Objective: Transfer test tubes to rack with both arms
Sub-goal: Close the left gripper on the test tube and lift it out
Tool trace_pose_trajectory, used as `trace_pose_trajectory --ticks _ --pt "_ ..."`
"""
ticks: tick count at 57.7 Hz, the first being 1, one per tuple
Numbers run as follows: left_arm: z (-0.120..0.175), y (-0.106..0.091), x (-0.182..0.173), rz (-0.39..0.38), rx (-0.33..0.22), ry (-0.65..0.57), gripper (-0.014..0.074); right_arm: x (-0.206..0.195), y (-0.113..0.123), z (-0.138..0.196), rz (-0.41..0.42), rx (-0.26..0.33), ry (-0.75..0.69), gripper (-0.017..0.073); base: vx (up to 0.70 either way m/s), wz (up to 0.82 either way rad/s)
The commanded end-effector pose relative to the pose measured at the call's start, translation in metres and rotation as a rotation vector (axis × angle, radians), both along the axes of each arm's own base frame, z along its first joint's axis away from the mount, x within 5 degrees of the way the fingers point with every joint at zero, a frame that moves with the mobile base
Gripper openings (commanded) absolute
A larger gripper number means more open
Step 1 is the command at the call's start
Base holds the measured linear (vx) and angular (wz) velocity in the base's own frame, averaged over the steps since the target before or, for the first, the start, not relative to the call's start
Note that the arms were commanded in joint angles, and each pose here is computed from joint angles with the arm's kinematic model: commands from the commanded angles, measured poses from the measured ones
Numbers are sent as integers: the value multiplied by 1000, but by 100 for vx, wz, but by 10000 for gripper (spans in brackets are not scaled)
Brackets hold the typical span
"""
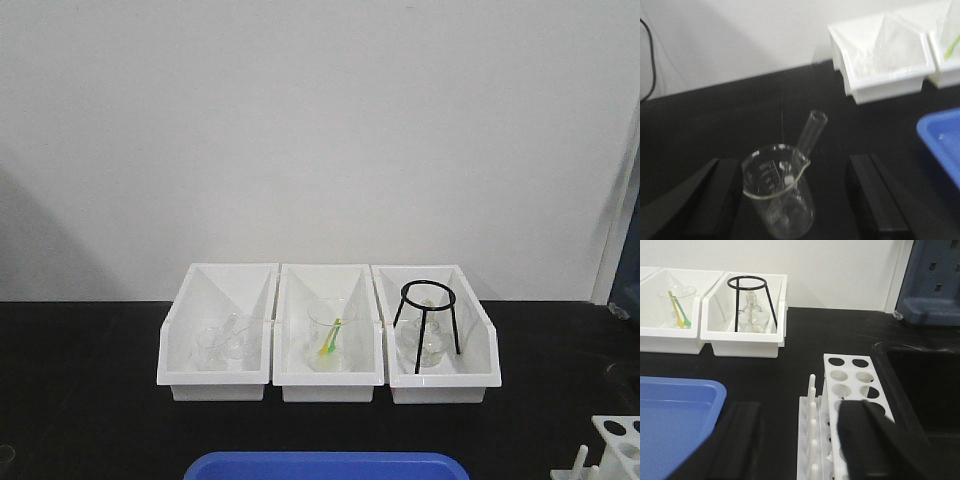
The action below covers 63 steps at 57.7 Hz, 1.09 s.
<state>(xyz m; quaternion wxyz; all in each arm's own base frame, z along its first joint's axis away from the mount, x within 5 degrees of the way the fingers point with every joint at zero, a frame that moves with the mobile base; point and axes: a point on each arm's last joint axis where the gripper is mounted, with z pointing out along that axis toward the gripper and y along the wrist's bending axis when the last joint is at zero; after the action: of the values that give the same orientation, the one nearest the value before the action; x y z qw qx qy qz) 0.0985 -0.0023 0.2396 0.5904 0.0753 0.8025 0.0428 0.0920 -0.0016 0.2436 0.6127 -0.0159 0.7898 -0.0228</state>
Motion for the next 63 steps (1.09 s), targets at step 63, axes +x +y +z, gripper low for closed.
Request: trace_pose_trajectory --ticks 63 --pt "-36 -8 151 -87 219 -28 552 3 0 19 10 -57 -109 533 0 0"
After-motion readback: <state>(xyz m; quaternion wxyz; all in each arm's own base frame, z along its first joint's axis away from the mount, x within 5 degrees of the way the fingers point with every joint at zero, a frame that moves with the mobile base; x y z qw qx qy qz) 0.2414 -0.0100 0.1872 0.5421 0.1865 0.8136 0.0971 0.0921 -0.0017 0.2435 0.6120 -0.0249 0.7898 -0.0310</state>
